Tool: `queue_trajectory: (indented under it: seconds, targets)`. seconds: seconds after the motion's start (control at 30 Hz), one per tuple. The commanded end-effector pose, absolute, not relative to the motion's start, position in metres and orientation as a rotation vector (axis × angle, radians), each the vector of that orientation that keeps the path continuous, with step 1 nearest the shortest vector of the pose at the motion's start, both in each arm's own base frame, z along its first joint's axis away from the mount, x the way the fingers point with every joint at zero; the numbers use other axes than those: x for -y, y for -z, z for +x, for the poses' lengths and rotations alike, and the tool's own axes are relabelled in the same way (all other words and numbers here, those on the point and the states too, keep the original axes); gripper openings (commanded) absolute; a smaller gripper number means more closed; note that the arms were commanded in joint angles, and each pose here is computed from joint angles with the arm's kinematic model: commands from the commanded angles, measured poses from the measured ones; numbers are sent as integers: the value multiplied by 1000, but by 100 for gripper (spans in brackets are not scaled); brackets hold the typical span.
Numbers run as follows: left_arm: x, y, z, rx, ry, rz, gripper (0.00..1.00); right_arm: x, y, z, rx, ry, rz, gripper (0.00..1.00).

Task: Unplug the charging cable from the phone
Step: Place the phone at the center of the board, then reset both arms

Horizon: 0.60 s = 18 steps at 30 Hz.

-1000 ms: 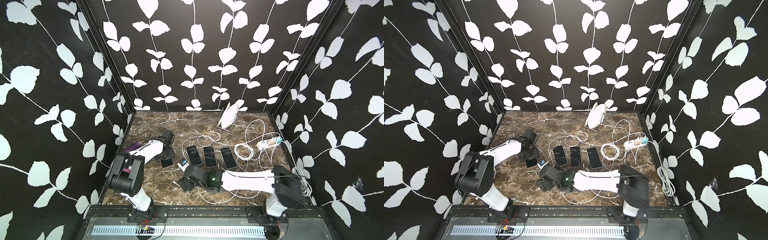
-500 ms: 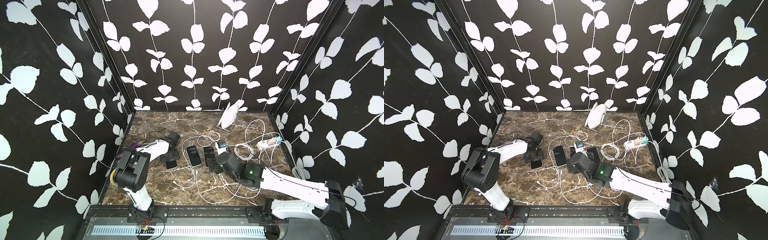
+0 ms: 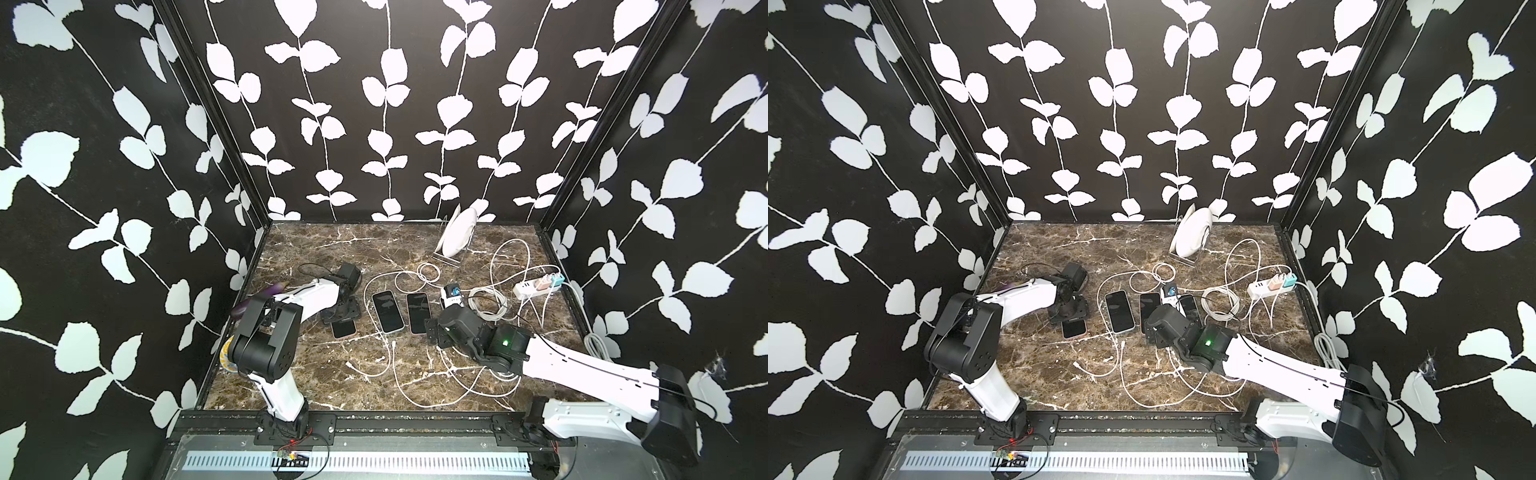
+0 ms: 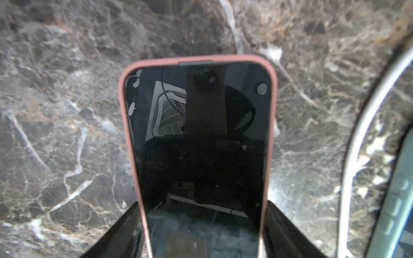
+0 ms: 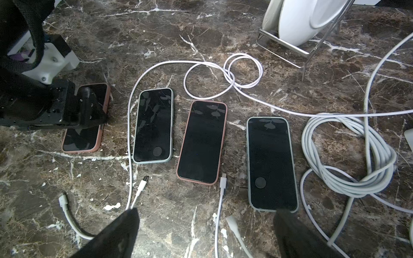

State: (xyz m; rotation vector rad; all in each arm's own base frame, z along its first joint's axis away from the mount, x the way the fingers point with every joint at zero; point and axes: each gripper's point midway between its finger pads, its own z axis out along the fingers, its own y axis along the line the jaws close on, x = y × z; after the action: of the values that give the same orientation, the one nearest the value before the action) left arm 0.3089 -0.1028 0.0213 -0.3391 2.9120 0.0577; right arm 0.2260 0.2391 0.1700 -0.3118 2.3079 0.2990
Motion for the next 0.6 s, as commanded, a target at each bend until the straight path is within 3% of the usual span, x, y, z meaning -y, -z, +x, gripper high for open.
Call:
queue_trajectory:
  seconds: [0.0, 0.33, 0.57]
  targets:
    - [106, -46, 313, -2871, -34, -321, 98, -236, -185, 228, -2280, -310, -296, 97]
    - [96, -107, 319, -2760, -58, -268, 98, -213, -200, 234, -2261, -243, -249, 98]
    - [62, -212, 331, -2437, -176, -211, 98, -145, -217, 262, -2265, -17, 34, 98]
